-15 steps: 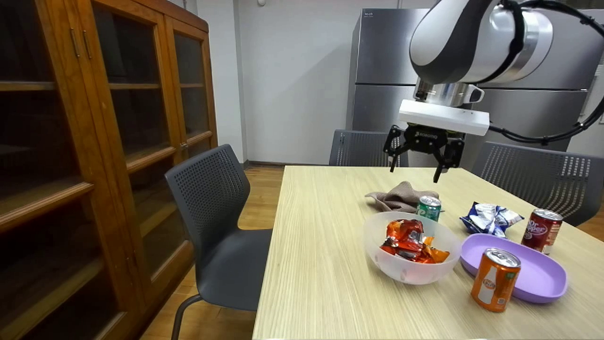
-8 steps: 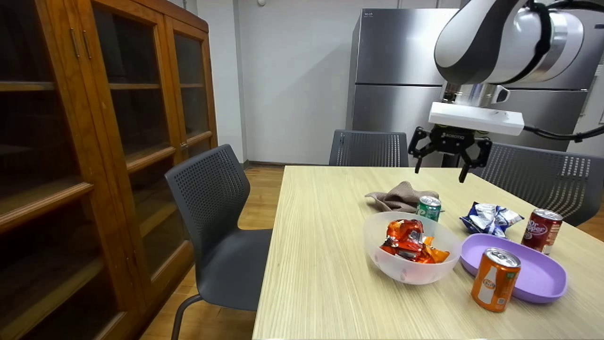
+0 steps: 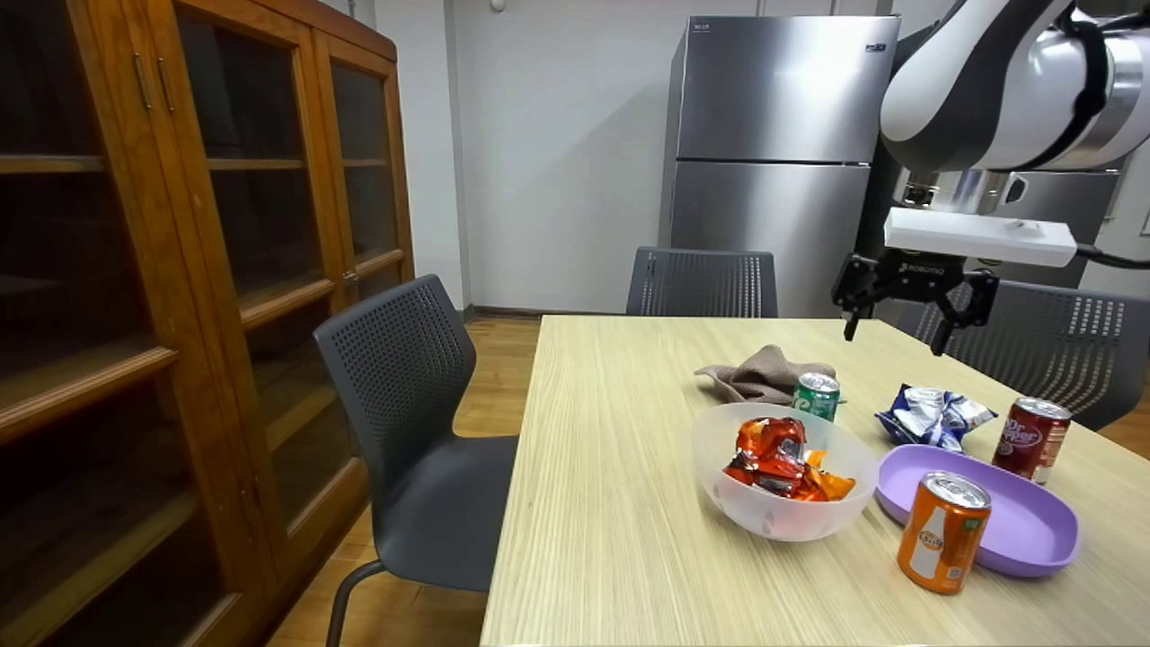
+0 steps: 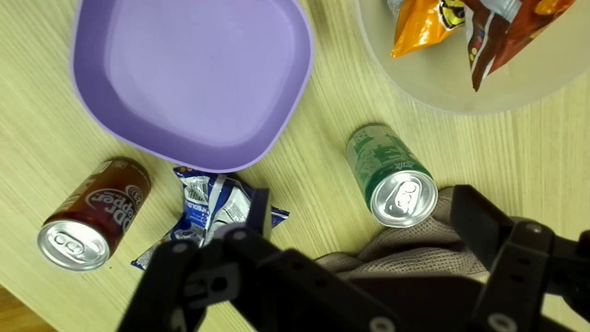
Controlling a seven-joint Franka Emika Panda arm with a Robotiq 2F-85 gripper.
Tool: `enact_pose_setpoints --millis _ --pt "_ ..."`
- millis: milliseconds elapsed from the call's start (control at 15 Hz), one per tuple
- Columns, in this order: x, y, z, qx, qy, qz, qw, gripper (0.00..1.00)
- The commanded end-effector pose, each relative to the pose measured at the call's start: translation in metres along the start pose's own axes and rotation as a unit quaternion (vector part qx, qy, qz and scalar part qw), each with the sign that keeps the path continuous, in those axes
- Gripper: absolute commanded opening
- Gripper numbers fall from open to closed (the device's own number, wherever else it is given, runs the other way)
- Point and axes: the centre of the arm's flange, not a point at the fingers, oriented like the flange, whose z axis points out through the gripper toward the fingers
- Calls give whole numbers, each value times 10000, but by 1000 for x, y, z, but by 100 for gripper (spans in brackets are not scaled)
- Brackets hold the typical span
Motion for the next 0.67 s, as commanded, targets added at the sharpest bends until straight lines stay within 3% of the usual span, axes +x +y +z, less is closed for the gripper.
enact_pose_setpoints --millis 0,600 --pt "12 4 11 -2 -170 -202 9997 100" --pt "34 -31 62 -22 -148 -286 9995 100"
